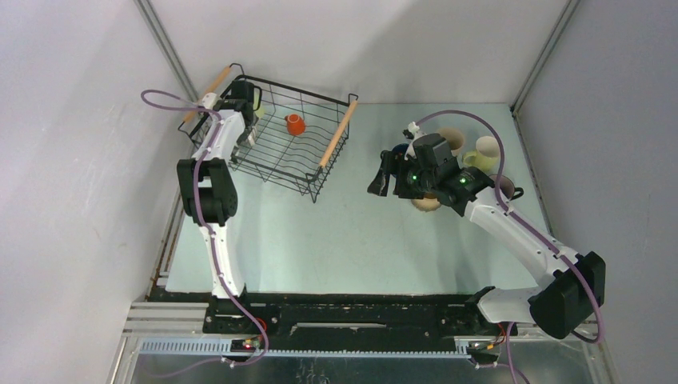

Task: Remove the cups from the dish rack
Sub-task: Unload the cup from the dish rack.

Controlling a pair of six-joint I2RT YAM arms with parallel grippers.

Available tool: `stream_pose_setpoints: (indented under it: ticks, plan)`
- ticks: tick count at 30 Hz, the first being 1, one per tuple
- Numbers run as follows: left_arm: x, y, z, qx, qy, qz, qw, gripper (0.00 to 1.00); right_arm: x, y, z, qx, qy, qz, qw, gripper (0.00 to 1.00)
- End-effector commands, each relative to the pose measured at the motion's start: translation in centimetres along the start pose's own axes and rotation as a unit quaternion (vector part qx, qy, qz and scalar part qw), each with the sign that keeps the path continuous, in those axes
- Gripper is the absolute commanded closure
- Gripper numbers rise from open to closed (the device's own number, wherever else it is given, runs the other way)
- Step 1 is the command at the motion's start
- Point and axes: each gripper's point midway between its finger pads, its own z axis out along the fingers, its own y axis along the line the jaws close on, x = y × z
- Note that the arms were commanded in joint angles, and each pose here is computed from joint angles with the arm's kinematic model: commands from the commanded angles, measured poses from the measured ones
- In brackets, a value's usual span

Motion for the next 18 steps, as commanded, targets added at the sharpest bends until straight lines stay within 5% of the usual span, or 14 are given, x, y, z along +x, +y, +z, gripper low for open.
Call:
stream_pose_setpoints:
  ticks: [1, 18]
  plan:
    - [-3.0, -0.9, -0.9, 0.006, -0.036, -0.016, 0.999, 0.05, -0.2, 0.0, 0.2, -0.004, -0.003, -0.011, 1.0, 0.12]
    - [-2.5, -0.2, 1.2, -0.006, -0.013, -0.023, 1.0, 0.05, 0.2, -0.3, 0.7, -0.003, 0.003, -0.009, 1.0, 0.12]
